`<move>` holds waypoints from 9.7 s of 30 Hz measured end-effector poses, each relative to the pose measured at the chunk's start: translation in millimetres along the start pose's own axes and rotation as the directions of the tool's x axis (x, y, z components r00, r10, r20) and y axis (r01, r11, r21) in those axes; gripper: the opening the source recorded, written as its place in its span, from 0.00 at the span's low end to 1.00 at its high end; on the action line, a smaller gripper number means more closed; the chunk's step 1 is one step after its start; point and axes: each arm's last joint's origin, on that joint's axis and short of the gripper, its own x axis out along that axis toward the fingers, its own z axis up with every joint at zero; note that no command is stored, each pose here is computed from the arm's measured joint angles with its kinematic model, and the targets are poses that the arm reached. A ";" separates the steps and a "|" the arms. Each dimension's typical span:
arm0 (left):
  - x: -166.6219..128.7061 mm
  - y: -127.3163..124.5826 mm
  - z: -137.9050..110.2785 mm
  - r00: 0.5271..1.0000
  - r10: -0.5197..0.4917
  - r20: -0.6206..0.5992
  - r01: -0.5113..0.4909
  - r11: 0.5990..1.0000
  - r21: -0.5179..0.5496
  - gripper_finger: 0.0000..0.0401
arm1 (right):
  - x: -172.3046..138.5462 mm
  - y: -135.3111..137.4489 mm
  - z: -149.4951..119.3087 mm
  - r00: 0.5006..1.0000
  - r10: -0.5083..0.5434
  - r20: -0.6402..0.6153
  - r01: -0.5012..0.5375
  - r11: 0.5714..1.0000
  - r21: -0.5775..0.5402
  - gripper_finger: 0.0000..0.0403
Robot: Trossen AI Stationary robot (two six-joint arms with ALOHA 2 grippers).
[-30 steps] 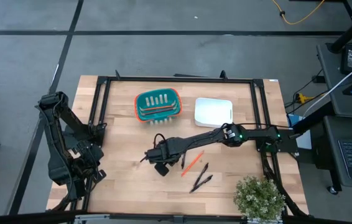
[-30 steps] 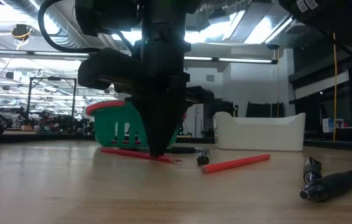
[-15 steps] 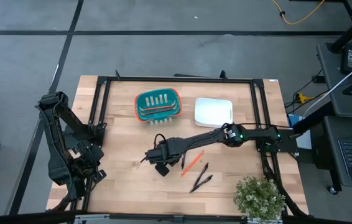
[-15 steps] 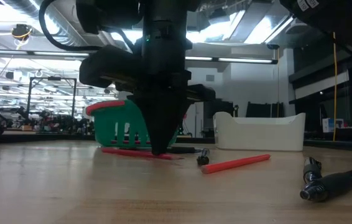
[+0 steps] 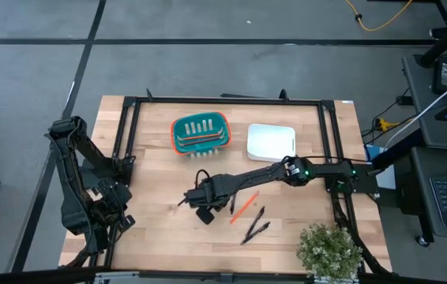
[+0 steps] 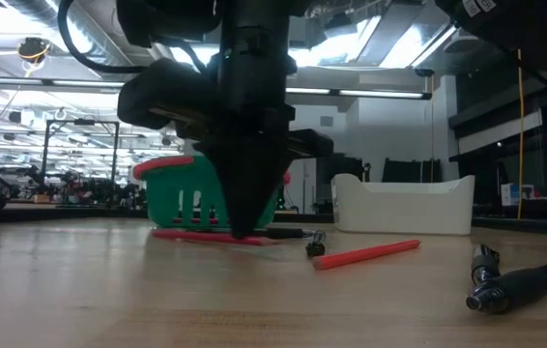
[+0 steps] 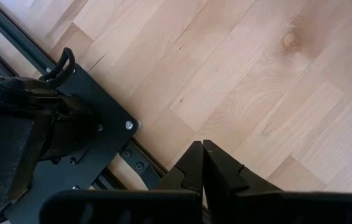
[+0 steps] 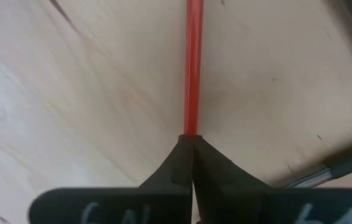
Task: Sort pens & pencils
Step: Put the red pencil into the blue bin, then put the orange pencil into the blue bin
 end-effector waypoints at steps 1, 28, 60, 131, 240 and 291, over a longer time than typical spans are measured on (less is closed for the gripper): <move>0.0 0.0 0.0 1.000 0.000 0.000 0.000 1.000 0.000 0.00 | -0.3 0.4 0.1 1.000 0.006 -0.001 -0.006 1.000 0.001 0.00; 0.0 0.0 0.1 1.000 0.000 0.001 0.000 1.000 -0.001 0.00 | -56.0 1.4 -7.2 0.991 0.074 0.114 -0.078 0.997 0.028 0.00; 0.0 0.4 0.5 1.000 0.002 0.011 -0.002 1.000 0.002 0.00 | -152.8 -85.9 36.4 0.975 0.049 0.218 -0.069 0.994 0.085 0.00; 6.4 -4.5 17.6 0.999 0.044 -0.004 -0.044 0.999 -0.006 0.00 | -104.0 -167.0 139.2 0.955 0.028 0.294 0.053 0.963 -0.266 0.00; 142.8 -175.1 232.3 0.835 -0.547 -0.055 0.547 0.817 0.180 0.00 | -347.4 -139.5 -96.9 0.583 0.053 0.811 0.216 0.952 -0.218 0.02; 174.3 -223.2 285.8 0.898 -0.437 -0.048 0.439 0.897 0.042 0.16 | -341.5 -141.3 -103.2 0.689 0.119 0.715 0.143 0.945 -0.295 0.02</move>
